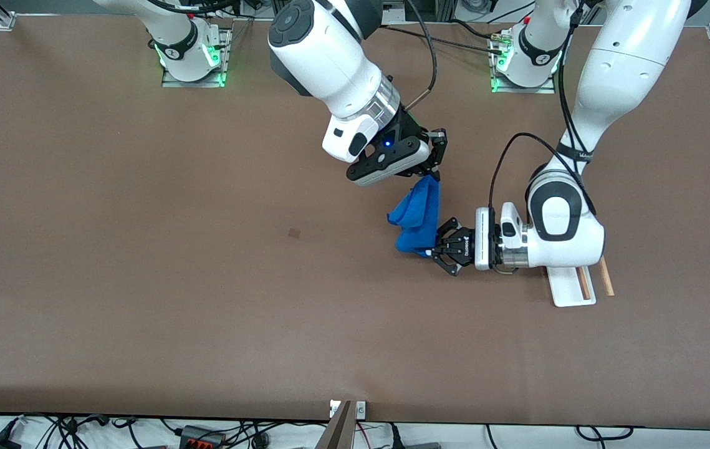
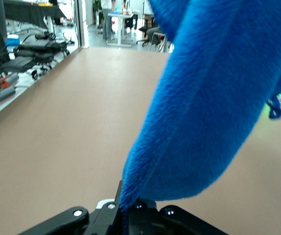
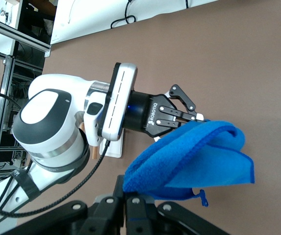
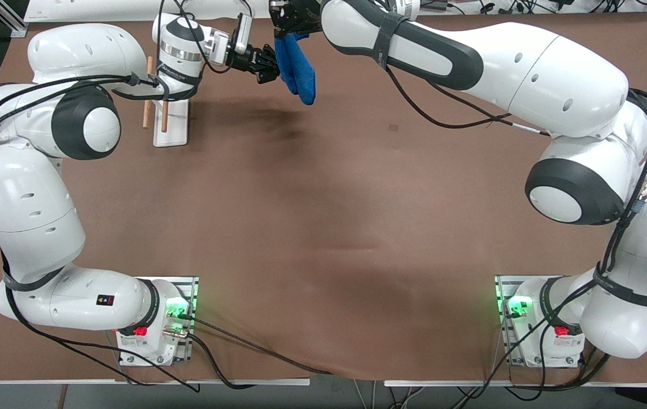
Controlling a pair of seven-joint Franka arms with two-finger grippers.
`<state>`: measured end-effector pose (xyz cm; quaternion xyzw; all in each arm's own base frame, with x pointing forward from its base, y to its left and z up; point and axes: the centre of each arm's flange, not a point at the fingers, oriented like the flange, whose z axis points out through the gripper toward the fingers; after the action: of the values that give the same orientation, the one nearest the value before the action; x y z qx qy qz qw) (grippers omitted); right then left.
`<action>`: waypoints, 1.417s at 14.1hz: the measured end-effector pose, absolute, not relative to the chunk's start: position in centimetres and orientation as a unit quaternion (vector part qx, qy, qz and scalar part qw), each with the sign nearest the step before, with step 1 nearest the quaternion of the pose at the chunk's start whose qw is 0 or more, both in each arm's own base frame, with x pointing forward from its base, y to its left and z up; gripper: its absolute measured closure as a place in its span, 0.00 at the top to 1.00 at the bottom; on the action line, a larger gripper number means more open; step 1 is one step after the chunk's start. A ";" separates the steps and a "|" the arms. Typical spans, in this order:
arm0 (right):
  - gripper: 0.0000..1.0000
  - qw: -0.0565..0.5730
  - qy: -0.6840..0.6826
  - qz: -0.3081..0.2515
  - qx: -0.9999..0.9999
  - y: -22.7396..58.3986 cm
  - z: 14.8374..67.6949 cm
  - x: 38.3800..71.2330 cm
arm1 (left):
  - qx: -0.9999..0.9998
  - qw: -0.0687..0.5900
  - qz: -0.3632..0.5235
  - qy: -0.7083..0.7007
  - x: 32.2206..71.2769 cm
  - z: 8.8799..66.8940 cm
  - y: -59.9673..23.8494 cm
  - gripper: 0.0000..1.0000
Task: Pass towel and hang on rack
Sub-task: 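Close the left gripper on the towel and open the right gripper, then carry the towel with the left gripper over the wooden dowels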
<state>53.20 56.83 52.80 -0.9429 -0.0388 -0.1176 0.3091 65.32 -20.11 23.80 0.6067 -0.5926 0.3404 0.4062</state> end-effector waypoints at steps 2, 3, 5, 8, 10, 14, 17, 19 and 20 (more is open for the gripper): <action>0.17 0.308 -0.038 -0.119 -0.943 56.8 52.8 53.3 | 0.641 0.384 0.294 -0.596 66.4 25.2 -17.7 0.03; 0.26 0.305 -0.038 -0.120 -0.944 56.6 52.7 53.4 | 0.657 0.372 0.274 -0.595 66.8 26.7 -16.7 0.03; 0.50 0.276 -0.046 -0.135 -0.950 55.8 52.1 54.1 | 0.689 0.355 0.231 -0.588 67.0 30.2 -15.1 0.03; 0.80 0.185 -0.055 -0.150 -0.970 52.7 50.3 56.1 | 0.751 0.327 0.156 -0.552 66.4 34.9 -12.5 0.03; 0.99 0.123 -0.036 -0.126 -0.984 48.7 50.0 58.0 | 0.797 0.323 0.108 -0.499 65.9 36.7 -10.3 0.03; 1.00 0.025 0.030 -0.080 -0.996 37.4 51.8 62.0 | 0.881 0.240 0.013 -0.407 65.4 39.7 -5.3 0.03; 1.00 -0.012 0.071 -0.050 -0.996 31.0 51.6 64.0 | 0.935 0.201 -0.052 -0.286 64.7 42.4 -4.8 0.03; 1.00 -0.018 0.071 -0.043 -0.996 28.1 51.1 65.2 | 0.957 0.187 -0.089 -0.202 64.4 42.2 -4.4 0.03; 1.00 -0.021 0.065 -0.040 -0.997 26.7 50.8 65.7 | 0.962 0.183 -0.099 -0.175 64.4 41.7 -3.8 0.03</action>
<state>65.74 26.66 50.82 -0.9969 0.0648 -0.0404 -0.0207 64.42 -3.79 41.68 0.9623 -0.1750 -0.0992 0.1832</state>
